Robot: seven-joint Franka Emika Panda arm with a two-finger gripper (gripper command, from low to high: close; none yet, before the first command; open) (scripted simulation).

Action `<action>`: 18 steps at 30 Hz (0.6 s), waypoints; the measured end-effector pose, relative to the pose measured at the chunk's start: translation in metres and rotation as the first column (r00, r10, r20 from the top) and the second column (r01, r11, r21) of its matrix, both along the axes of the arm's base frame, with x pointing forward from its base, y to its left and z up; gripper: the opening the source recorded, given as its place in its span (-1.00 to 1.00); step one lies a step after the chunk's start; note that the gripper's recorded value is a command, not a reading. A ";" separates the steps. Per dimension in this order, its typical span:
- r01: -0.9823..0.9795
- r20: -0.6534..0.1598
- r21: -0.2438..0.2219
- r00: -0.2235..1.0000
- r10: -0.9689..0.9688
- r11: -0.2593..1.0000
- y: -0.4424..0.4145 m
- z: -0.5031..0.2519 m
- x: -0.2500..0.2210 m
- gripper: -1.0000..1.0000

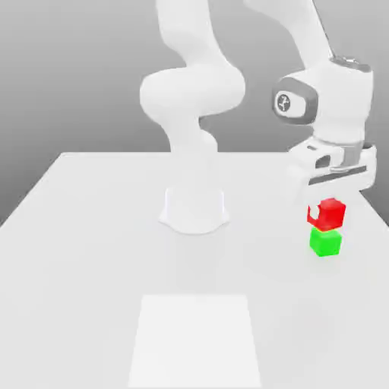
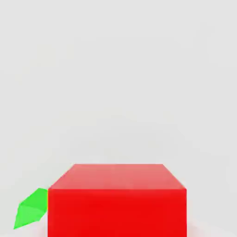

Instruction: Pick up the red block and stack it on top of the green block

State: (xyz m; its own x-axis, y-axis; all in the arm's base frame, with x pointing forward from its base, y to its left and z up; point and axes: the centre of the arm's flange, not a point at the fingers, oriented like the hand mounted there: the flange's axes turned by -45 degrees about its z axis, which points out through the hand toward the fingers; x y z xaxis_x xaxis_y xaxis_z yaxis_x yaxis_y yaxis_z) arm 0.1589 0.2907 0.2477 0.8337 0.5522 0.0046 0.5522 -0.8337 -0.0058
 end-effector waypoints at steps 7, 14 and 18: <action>-0.093 0.012 -0.006 0.996 0.093 0.996 0.015 -0.012 -0.027 -1.00; -0.095 0.019 -0.008 0.995 0.095 0.995 0.016 -0.031 -0.026 -1.00; -0.095 0.017 -0.008 0.995 0.095 0.995 0.016 -0.043 -0.026 -1.00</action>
State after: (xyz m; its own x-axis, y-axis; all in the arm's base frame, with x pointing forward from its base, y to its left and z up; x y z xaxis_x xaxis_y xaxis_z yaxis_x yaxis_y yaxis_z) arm 0.1330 0.3068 0.2047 0.7770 0.6293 0.0143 0.6292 -0.7772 0.0108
